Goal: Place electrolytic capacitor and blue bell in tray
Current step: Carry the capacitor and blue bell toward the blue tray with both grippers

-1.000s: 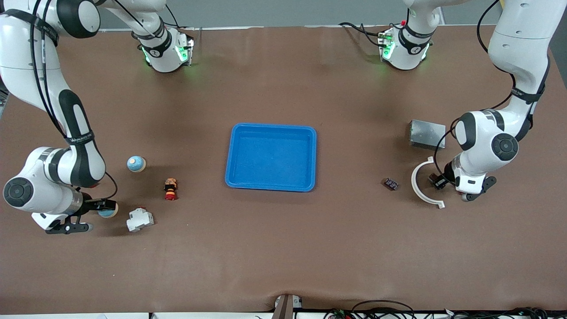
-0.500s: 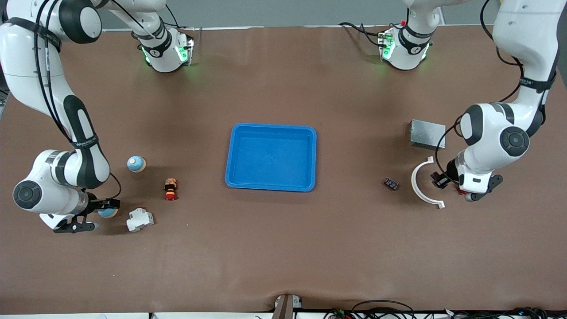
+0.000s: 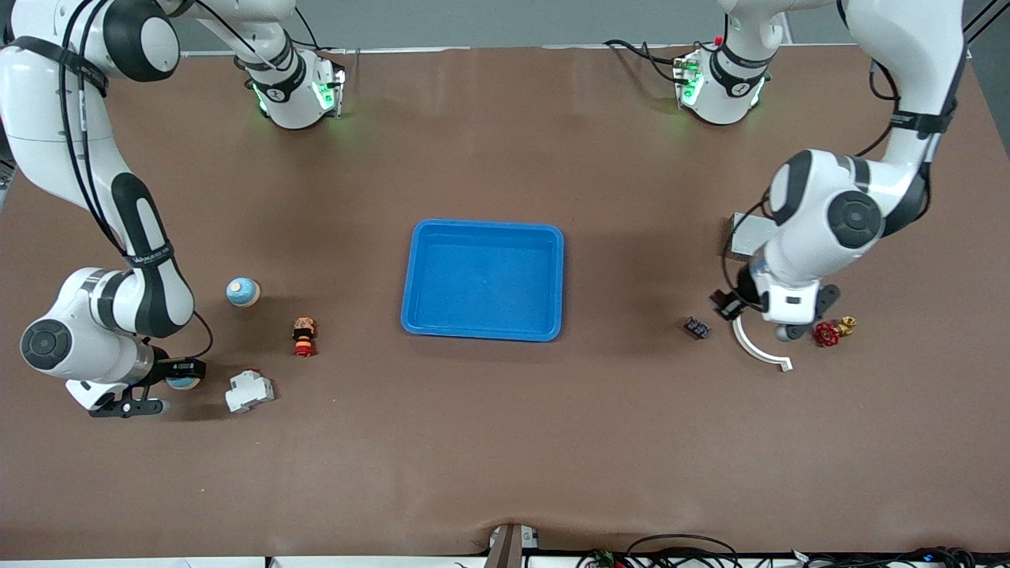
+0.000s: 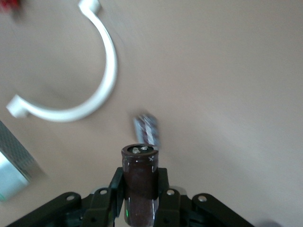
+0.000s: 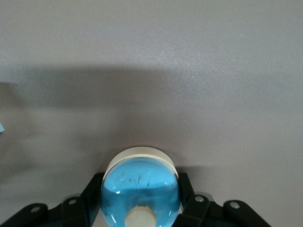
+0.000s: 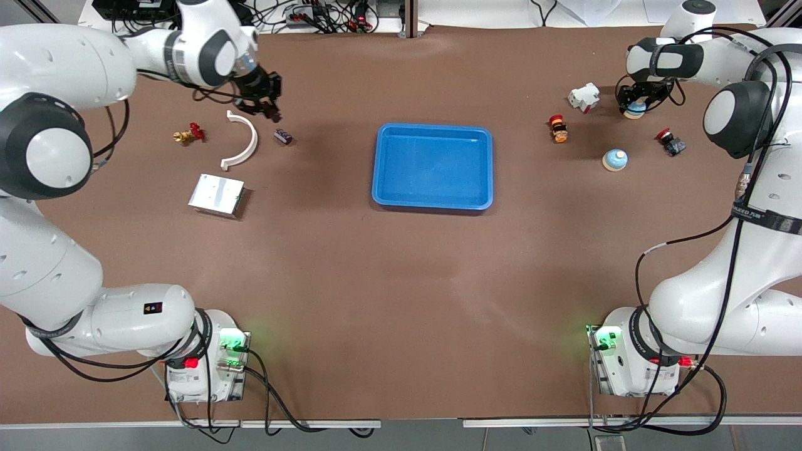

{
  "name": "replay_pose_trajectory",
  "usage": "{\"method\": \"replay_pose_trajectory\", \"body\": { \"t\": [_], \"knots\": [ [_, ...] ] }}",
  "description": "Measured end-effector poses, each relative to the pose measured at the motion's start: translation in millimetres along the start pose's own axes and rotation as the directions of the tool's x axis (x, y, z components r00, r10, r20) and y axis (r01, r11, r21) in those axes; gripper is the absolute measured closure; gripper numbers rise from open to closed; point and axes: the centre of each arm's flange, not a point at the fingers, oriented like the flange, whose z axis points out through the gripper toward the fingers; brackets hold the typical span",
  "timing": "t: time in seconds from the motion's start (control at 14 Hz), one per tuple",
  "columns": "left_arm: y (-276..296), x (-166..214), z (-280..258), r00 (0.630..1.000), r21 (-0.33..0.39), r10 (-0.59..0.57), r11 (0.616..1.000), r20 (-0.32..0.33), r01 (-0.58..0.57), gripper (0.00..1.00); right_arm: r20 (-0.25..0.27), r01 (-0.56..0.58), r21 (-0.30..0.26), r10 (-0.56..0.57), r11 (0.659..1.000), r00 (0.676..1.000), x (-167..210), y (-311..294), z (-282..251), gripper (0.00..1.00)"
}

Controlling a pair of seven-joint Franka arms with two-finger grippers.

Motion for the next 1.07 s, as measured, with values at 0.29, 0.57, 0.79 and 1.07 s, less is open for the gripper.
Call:
{"method": "replay_pose_trajectory", "body": {
  "t": [0.29,0.57,0.79,1.07],
  "knots": [
    [53,-68,-3,0.995,-0.031,-0.096,0.995,0.023,0.096,0.69,0.082,0.008,0.023,-0.010,1.000,0.997,-1,-8,-17,0.32],
    [98,-136,12,0.985,-0.030,-0.163,0.986,0.062,0.165,0.69,0.175,-0.038,0.049,0.029,0.998,0.984,-6,-61,-136,0.32],
    [119,-179,29,0.984,-0.017,-0.174,0.985,0.045,0.174,0.69,0.198,-0.114,0.047,0.102,0.992,0.975,-18,-149,-202,0.32],
    [139,-221,55,0.979,0.006,-0.191,0.982,0.068,0.191,0.69,0.250,-0.239,0.060,0.217,0.969,0.944,-35,-257,-206,0.32]
  ]
}}
